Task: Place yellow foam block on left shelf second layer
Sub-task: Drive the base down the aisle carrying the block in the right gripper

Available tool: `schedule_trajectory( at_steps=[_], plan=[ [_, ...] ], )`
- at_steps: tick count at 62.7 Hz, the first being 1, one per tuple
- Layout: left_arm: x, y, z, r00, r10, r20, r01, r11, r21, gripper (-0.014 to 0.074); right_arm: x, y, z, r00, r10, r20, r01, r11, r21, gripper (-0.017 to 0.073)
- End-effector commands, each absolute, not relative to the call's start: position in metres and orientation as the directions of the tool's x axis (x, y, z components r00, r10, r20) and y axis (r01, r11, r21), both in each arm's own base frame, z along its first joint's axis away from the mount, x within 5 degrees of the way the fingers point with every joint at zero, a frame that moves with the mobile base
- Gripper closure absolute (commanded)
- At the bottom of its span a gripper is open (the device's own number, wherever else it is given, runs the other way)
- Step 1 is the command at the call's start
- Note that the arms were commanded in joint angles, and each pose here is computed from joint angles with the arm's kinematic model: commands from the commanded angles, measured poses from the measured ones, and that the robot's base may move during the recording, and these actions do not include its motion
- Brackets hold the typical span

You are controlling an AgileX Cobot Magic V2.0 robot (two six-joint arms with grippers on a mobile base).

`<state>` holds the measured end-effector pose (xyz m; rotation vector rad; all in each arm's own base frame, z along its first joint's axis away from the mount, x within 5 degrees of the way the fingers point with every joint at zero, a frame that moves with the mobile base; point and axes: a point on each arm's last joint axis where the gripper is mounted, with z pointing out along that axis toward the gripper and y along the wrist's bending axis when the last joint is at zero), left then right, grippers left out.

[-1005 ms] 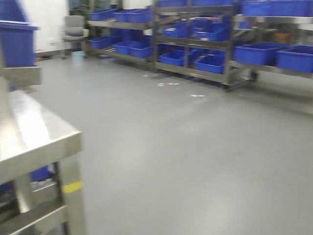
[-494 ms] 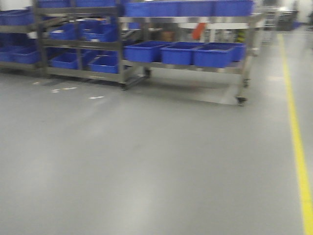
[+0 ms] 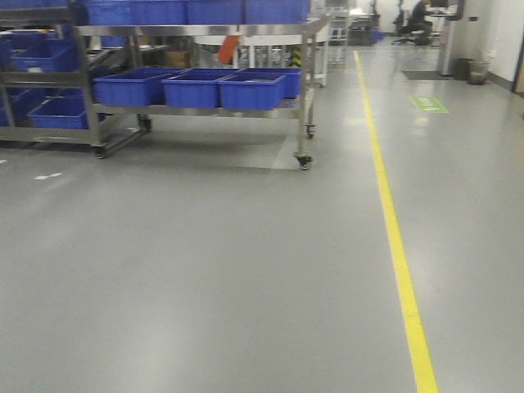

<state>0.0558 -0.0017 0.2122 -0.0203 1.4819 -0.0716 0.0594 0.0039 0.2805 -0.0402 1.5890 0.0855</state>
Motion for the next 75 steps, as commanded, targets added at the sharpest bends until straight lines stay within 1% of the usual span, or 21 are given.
schedule_trajectory(
  at_steps=[1,75],
  plan=[
    [0.0548,-0.0015,0.2109,0.156,-0.071,-0.985,0.039,0.997,-0.066,0.0470,0.0583,0.0042,0.2979,0.092,0.019,-0.996,-0.083,0.996,0.011,0.0063],
    [0.0548,-0.0015,0.2109,0.156,-0.071,-0.985,0.039,0.997,-0.066,0.0470,0.0583,0.0042,0.2979,0.092,0.019,-0.996,-0.083,0.996,0.011,0.0063]
  ],
)
